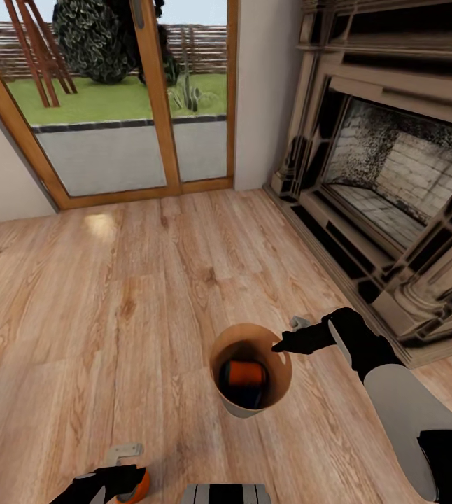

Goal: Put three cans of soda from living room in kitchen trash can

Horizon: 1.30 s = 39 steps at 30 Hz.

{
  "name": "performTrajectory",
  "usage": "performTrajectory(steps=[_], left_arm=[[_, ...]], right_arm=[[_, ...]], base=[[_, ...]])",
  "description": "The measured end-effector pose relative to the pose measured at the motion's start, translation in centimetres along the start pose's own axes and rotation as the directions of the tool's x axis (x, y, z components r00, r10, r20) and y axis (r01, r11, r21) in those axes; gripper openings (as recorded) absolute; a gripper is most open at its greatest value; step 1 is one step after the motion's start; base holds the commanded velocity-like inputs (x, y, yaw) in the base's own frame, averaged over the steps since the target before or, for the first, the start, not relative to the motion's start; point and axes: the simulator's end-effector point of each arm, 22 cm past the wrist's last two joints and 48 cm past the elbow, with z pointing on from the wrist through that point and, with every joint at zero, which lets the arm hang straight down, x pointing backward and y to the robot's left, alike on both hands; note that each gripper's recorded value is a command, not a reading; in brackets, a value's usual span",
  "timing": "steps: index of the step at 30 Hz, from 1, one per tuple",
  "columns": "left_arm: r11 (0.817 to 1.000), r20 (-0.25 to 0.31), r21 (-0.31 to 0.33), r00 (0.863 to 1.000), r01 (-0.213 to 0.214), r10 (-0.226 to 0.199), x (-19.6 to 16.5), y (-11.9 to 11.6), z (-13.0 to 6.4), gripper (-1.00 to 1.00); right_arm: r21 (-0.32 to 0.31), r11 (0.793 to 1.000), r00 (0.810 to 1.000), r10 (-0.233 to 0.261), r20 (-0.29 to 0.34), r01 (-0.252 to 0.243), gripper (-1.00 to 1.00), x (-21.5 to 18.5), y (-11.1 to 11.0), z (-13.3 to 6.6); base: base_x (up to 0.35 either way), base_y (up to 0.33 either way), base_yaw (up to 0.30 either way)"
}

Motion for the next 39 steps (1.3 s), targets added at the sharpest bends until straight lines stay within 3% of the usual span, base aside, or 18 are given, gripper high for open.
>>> performTrajectory(steps=[4,16,39], left_arm=[[1.0,0.0,0.0,1.0,0.001,-0.001,0.0,0.0,0.0,1.0],[1.0,0.0,-0.003,1.0,-0.001,0.001,1.2,0.2,2.5,1.0],[1.0,0.001,-0.001,1.0,0.001,-0.001,1.1,0.2,2.5,1.0]], right_arm=[[-0.002,1.0,1.0,0.002,0.0,-0.002,-1.0,0.0,0.1,0.0],[0.001,1.0,1.0,-0.001,-0.002,0.001,-1.0,1.0,-1.4,2.2],[0.005,1.0,1.0,-0.002,-0.004,0.002,-1.0,1.1,-1.5,2.2]], base=[[0.005,-0.004,0.0],[0.0,0.0,0.0],[-0.063,0.0,0.0]])
